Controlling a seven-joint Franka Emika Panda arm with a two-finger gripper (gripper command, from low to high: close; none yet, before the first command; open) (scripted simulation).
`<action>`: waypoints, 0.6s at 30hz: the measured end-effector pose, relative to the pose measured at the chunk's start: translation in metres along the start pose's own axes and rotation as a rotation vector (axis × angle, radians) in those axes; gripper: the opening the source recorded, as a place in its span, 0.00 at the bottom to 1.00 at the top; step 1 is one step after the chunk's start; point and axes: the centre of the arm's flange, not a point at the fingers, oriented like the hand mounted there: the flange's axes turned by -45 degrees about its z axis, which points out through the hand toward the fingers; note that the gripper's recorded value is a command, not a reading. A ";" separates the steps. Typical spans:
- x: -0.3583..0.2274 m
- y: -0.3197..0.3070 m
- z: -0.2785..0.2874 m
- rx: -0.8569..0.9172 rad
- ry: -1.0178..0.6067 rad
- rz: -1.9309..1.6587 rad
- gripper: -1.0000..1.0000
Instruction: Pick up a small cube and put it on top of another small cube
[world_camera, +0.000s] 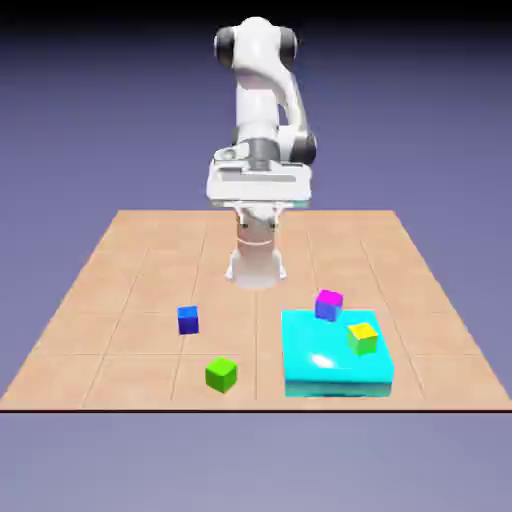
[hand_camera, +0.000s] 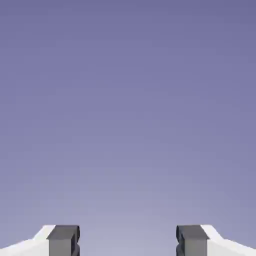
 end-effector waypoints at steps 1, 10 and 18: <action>-0.010 -0.005 0.014 -0.007 -0.070 -0.044 0.50; -0.125 -0.026 0.108 -0.083 -0.684 -0.430 0.50; -0.231 -0.018 0.142 -0.173 -1.144 -0.802 0.50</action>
